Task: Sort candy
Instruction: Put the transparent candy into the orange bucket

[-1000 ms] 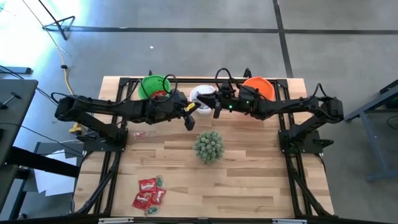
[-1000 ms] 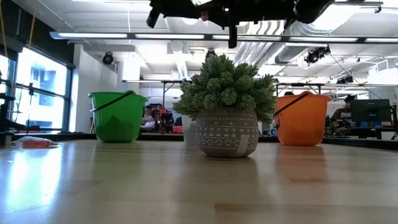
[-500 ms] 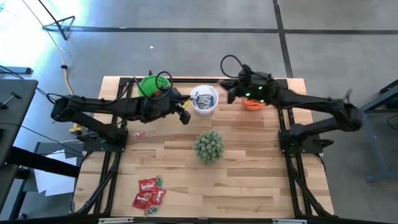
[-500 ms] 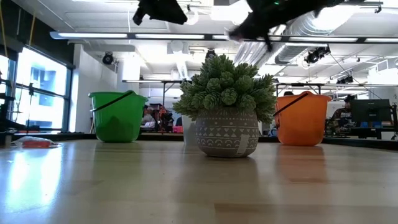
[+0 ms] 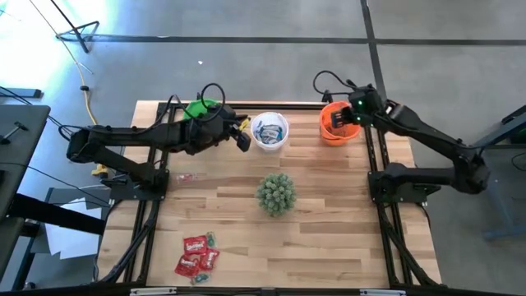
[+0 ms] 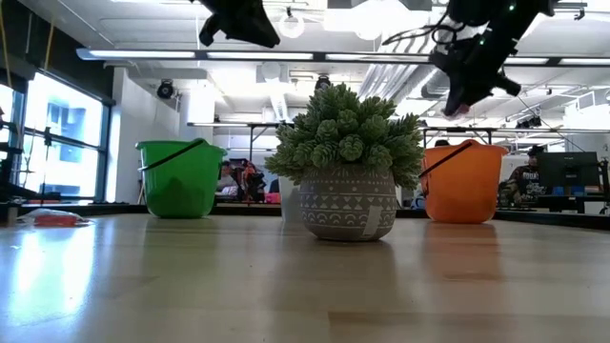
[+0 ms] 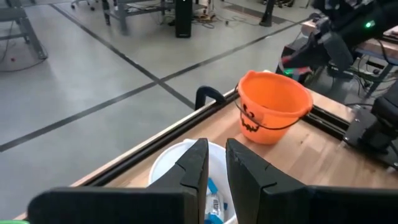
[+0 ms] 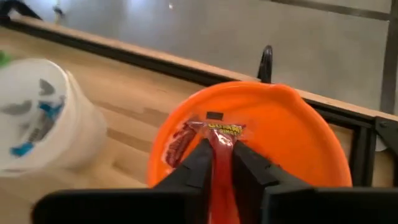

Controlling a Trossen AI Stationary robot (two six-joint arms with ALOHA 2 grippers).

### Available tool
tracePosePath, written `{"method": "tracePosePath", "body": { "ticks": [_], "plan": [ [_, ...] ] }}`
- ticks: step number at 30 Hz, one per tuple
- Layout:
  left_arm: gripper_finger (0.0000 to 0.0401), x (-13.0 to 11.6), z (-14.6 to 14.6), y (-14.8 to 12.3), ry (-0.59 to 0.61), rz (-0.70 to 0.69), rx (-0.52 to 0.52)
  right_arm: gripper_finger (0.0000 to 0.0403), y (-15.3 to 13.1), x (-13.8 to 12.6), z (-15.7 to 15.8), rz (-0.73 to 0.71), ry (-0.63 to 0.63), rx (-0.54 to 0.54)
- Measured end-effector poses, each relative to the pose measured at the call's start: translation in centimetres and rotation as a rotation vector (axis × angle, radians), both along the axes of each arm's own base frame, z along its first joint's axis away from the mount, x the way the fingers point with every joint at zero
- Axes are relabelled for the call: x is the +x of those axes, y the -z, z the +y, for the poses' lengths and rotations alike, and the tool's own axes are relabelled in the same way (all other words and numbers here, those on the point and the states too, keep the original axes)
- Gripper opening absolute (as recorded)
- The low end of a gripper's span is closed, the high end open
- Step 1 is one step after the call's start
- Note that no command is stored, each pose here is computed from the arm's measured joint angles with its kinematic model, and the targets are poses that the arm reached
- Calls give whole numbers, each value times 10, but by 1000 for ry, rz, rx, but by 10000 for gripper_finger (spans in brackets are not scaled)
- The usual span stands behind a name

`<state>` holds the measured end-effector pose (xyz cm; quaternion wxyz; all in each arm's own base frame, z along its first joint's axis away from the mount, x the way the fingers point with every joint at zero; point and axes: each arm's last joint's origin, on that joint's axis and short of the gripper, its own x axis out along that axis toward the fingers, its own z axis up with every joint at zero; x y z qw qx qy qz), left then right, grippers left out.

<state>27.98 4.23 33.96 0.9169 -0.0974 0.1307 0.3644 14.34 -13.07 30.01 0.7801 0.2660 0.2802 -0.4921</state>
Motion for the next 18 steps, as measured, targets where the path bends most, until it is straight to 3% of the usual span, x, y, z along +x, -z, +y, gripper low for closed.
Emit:
{"method": "tracePosePath", "body": {
  "ticks": [7,11,15,18],
  "plan": [
    [44,0,2,0,-8,-1,-1,140,8,-1,-13,53,-2,25],
    [44,-8,2,1,-12,29,-42,183,7,-1,-12,-20,-4,78],
    [44,-28,4,10,11,100,-263,200,7,4,-7,-164,-82,222],
    [44,-52,2,18,32,277,-374,200,7,11,0,-217,-166,293]
  ]
}}
